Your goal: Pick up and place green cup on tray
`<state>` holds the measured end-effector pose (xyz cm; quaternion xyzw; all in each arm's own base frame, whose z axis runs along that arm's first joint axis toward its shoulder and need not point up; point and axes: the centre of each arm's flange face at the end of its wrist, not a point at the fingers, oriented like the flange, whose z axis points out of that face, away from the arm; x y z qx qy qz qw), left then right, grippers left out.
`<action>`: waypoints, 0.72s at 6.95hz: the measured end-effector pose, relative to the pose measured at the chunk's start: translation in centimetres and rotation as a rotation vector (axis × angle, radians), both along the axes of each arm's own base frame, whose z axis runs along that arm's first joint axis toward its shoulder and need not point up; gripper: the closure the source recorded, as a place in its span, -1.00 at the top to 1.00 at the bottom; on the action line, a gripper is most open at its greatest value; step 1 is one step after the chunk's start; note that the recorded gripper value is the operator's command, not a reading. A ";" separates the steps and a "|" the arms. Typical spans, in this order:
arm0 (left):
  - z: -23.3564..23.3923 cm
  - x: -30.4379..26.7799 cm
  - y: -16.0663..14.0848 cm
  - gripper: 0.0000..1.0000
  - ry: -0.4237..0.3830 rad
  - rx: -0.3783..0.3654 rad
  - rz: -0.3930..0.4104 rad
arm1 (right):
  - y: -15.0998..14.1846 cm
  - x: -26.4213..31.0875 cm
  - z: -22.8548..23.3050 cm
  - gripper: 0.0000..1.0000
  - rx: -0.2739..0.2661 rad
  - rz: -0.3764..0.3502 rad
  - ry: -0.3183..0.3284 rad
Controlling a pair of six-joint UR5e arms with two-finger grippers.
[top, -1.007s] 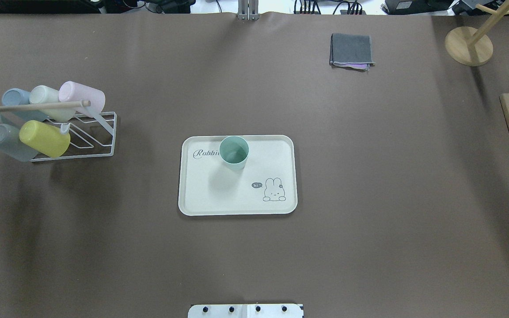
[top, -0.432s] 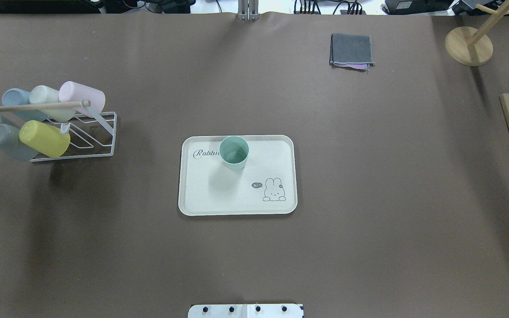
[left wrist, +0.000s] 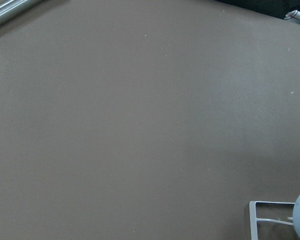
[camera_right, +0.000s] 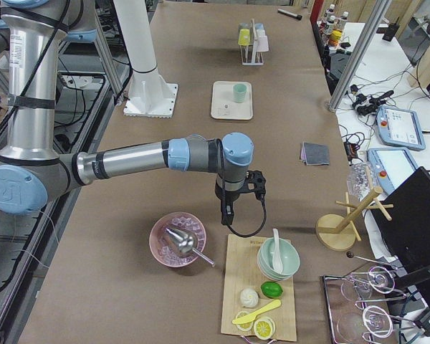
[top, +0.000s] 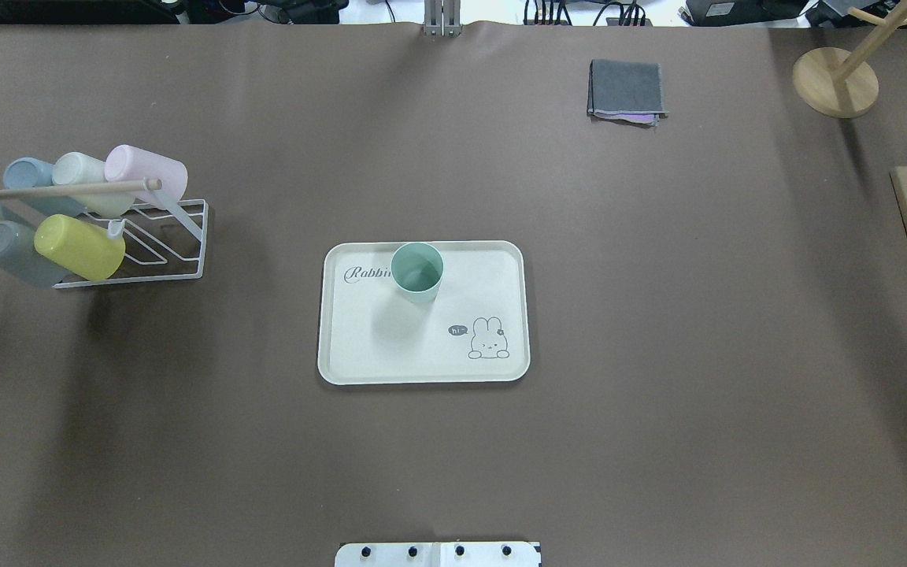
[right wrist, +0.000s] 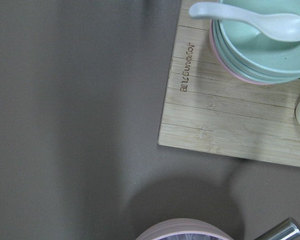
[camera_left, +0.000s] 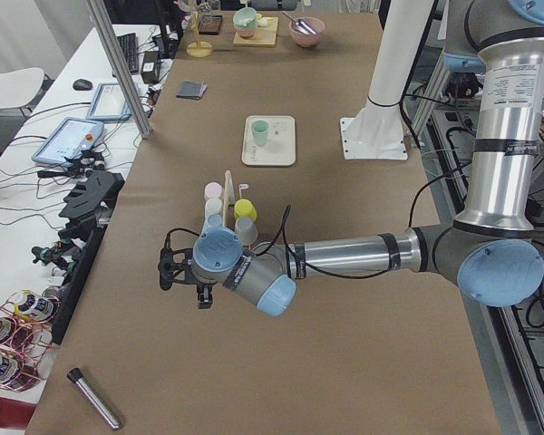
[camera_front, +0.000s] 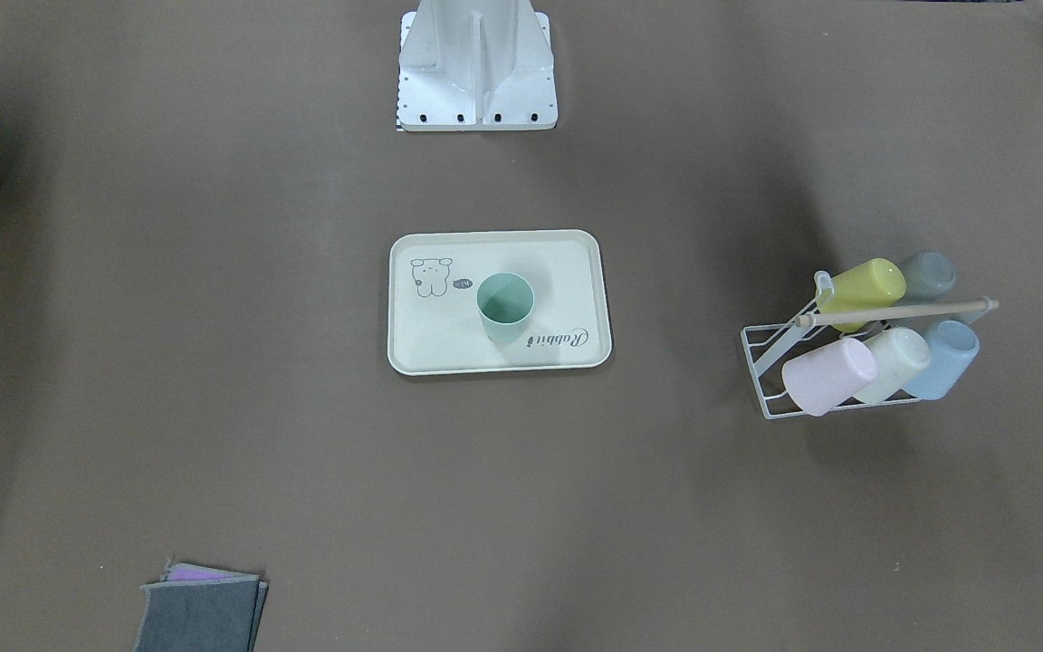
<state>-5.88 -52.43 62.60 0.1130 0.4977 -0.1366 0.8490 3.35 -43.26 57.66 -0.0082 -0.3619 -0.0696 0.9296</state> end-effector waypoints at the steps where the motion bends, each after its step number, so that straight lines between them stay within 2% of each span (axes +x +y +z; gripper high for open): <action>1: -0.9 -0.6 0.0 0.95 0.004 0.015 -0.008 | 0.0 0.0 0.0 1.00 0.000 0.000 0.000; 4: -1.7 -1.6 0.3 0.95 -0.013 0.069 -0.002 | 0.0 0.2 0.0 1.00 0.002 0.002 0.000; 5: -1.4 -1.5 0.5 0.95 -0.015 0.058 0.004 | 0.0 0.3 0.0 1.00 0.002 0.005 -0.001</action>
